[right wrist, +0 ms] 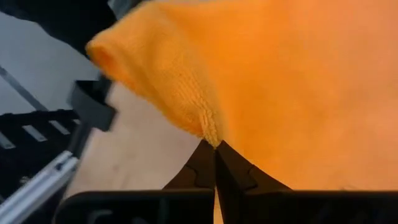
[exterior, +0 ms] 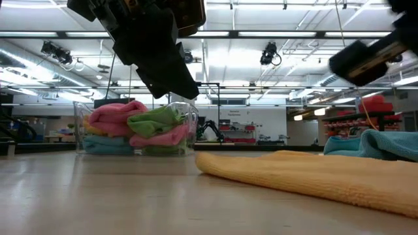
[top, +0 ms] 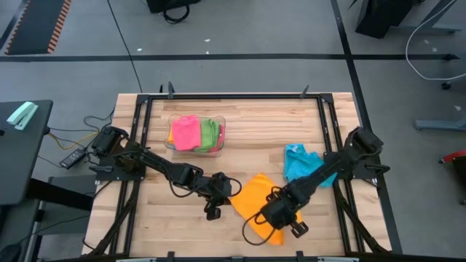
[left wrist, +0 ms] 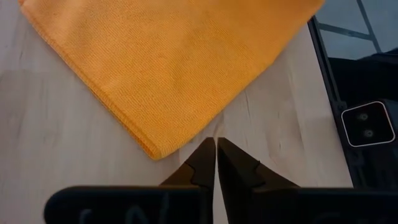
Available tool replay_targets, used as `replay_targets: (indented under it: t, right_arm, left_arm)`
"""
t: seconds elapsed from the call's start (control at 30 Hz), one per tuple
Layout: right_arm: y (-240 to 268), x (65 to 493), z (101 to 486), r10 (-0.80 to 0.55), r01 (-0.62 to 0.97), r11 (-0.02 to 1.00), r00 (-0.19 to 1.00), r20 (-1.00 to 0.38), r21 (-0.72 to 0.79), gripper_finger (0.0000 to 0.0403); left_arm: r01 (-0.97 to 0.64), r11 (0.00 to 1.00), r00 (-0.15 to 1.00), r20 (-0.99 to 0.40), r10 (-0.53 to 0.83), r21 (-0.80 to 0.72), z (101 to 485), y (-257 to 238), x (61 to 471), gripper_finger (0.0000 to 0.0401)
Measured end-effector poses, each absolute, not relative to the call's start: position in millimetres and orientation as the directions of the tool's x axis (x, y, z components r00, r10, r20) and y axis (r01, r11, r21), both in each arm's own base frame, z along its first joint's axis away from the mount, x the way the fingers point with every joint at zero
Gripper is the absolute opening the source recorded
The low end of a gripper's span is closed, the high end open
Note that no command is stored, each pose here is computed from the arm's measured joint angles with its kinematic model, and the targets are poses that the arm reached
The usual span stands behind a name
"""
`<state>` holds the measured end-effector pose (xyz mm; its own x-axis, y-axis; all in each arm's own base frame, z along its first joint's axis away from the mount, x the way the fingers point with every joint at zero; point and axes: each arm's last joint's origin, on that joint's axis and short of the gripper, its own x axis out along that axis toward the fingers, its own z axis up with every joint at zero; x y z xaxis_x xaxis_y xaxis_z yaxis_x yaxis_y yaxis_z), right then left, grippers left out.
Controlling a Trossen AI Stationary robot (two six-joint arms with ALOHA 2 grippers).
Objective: Fold microfiber towels
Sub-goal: Fold the orange microfiber towel
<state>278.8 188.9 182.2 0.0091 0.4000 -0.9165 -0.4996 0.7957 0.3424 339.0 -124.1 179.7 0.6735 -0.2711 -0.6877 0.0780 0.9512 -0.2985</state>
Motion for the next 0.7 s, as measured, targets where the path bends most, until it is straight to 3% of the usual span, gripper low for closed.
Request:
replay_targets:
  t: [0.47, 0.7]
  right_arm:
    - [149, 302, 174, 0.384, -0.53, 0.798, 0.078, -0.92, 0.288, 0.0004]
    - [147, 309, 157, 0.355, -0.555, 0.788, 0.057, -0.933, 0.266, 0.0003]
  left_arm:
    - [0.089, 0.951, 0.67, -0.688, -0.277, -0.296, 180, -127, 338, 0.0017]
    - [0.089, 0.951, 0.67, -0.689, -0.277, -0.296, 180, -127, 338, 0.0022]
